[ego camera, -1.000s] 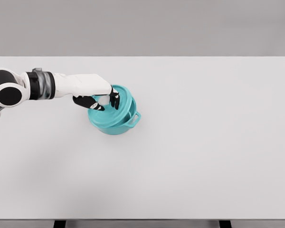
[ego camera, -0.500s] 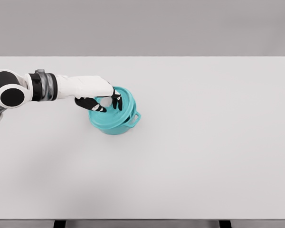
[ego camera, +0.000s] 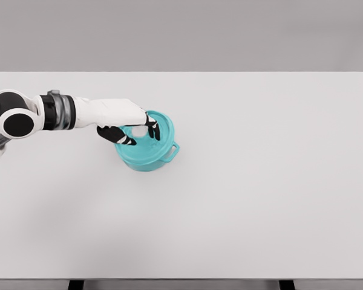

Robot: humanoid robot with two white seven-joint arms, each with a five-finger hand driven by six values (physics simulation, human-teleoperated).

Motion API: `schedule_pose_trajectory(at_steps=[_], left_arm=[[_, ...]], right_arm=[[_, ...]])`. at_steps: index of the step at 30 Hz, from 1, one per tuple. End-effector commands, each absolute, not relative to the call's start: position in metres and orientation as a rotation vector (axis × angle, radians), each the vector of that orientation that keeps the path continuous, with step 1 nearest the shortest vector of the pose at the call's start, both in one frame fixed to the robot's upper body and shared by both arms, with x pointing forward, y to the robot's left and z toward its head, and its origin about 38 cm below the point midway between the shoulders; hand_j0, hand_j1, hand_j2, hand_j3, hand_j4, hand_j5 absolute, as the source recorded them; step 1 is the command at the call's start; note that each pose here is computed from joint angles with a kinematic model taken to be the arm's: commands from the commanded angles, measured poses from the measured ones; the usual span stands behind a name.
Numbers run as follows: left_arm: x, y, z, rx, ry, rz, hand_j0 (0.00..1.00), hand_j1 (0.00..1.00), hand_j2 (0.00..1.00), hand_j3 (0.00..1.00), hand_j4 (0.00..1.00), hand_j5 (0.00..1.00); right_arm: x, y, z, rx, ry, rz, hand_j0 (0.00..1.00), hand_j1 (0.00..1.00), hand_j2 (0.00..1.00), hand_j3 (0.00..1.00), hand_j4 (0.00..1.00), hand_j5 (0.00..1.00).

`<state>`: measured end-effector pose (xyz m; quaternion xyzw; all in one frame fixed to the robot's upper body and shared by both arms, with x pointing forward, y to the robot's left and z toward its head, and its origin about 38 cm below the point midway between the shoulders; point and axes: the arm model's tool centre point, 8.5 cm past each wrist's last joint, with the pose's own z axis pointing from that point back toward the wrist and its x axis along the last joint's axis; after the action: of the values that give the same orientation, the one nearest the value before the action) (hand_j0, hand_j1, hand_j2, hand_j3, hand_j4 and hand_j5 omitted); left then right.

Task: Cover the pot with left arm

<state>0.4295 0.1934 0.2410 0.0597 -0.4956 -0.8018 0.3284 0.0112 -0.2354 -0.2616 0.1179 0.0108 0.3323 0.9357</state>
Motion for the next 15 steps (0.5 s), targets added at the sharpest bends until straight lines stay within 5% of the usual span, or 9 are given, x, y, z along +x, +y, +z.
schedule_pose_trajectory(at_steps=[1, 15], left_arm=[[0.4292, 0.1939, 0.2405, 0.154, -1.296, -2.098, 0.69, 0.69, 0.69, 0.69, 0.69, 0.69], [0.4316, 0.1995, 0.236, 0.155, -1.277, -2.093, 0.78, 0.78, 0.78, 0.78, 0.78, 0.78]], right_arm=[[0.0112, -0.2355, -0.2616, 0.241, 0.022, 0.679, 1.0, 1.0, 1.0, 1.0, 1.0, 1.0], [0.0112, -0.2355, -0.2616, 0.241, 0.022, 0.679, 1.0, 1.0, 1.0, 1.0, 1.0, 1.0]])
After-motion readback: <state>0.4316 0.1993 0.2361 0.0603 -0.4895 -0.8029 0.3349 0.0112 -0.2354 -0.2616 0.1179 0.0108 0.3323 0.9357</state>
